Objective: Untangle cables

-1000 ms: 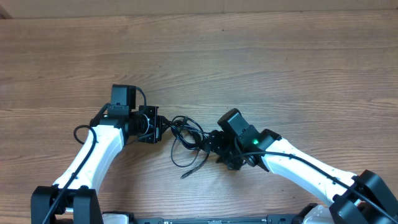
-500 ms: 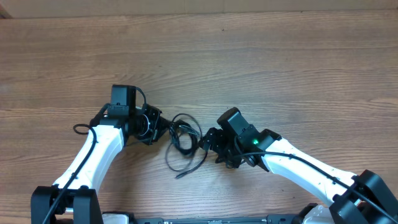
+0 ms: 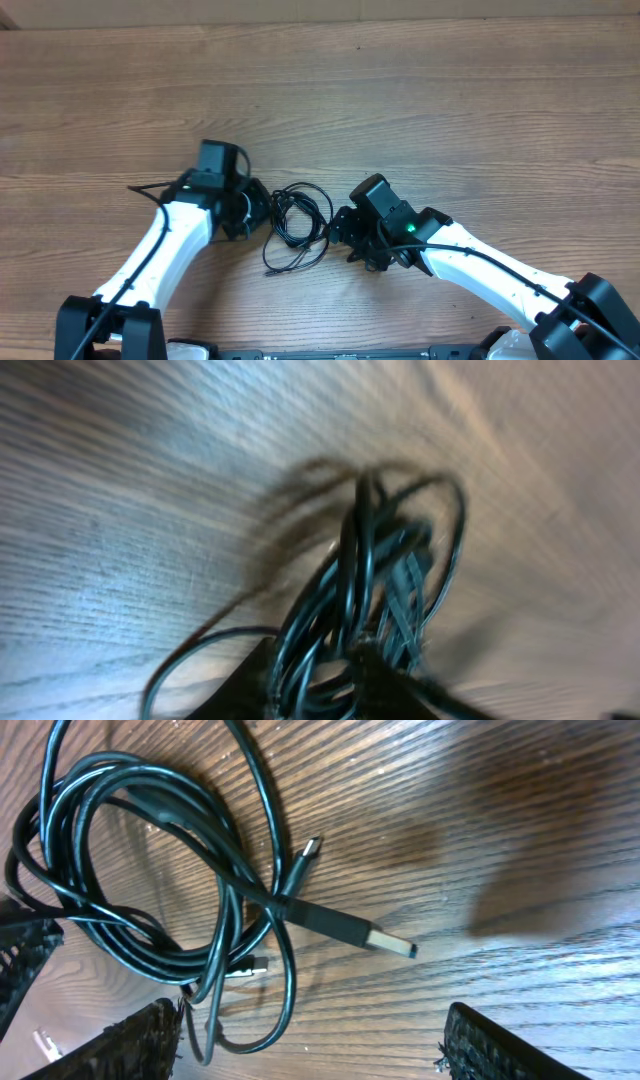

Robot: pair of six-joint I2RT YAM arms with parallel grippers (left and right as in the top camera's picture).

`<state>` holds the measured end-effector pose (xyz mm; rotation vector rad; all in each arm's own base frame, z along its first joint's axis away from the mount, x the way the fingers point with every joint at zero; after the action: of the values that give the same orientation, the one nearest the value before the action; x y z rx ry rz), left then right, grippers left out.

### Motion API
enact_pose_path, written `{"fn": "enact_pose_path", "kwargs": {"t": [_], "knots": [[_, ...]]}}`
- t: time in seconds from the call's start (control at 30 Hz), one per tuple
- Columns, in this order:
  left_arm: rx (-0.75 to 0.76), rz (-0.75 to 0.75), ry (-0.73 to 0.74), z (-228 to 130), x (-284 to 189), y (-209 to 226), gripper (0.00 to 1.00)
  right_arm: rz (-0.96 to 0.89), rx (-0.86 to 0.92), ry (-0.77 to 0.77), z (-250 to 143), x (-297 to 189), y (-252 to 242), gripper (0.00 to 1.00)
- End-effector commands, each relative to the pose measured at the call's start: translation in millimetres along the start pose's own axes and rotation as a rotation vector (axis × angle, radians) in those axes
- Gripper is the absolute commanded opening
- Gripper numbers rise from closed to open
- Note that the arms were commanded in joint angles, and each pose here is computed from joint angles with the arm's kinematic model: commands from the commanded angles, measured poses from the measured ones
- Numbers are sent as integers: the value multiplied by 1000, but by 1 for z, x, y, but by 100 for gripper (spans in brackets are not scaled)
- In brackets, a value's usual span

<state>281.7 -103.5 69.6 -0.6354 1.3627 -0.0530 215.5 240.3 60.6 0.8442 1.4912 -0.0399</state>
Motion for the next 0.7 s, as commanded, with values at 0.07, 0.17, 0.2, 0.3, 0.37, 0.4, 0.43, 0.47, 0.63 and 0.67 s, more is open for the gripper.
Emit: {"fn": "enact_pose_path", "kwargs": {"t": [0.07, 0.17, 0.2, 0.3, 0.37, 0.4, 0.43, 0.47, 0.63, 0.67], "knots": [[39, 241, -40, -17, -3, 17, 22, -2, -8, -28, 2, -7, 3, 83], [90, 260, -36, -26, 1, 11, 32, -13, -7, -42, 4, -7, 1, 83], [102, 267, -38, -27, 1, 10, 34, -12, -7, -43, 4, -7, 1, 83], [130, 292, -60, -30, 4, 6, 43, -12, -6, -43, 5, -7, 1, 83], [130, 291, -76, -30, 6, 3, 43, -12, -6, -43, 5, -7, 1, 83], [122, 293, -86, -30, 8, 1, 43, -12, -6, -43, 4, -7, 1, 83], [118, 294, -92, -30, 10, 0, 43, -13, -6, -42, 4, -7, 1, 83], [119, 289, -93, -31, 12, -2, 43, -13, -6, -42, 4, -7, 1, 83], [109, 294, -79, -34, 30, -6, 37, -16, -5, -40, 4, -7, 0, 83], [106, 298, -77, -34, 32, -5, 35, -18, -4, -39, 4, -7, 0, 83]]}}
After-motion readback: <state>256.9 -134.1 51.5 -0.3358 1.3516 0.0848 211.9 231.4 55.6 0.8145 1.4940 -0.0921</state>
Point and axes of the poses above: each gripper's point midway between its finger pads, its own x axis out along the fingers, its own y axis along the line the jaws close on, z = x × y, the point moved 2 cm from there along -x, back along the fingers, and after that the axes turned 9 degrees about x, right-handed, at the moved point
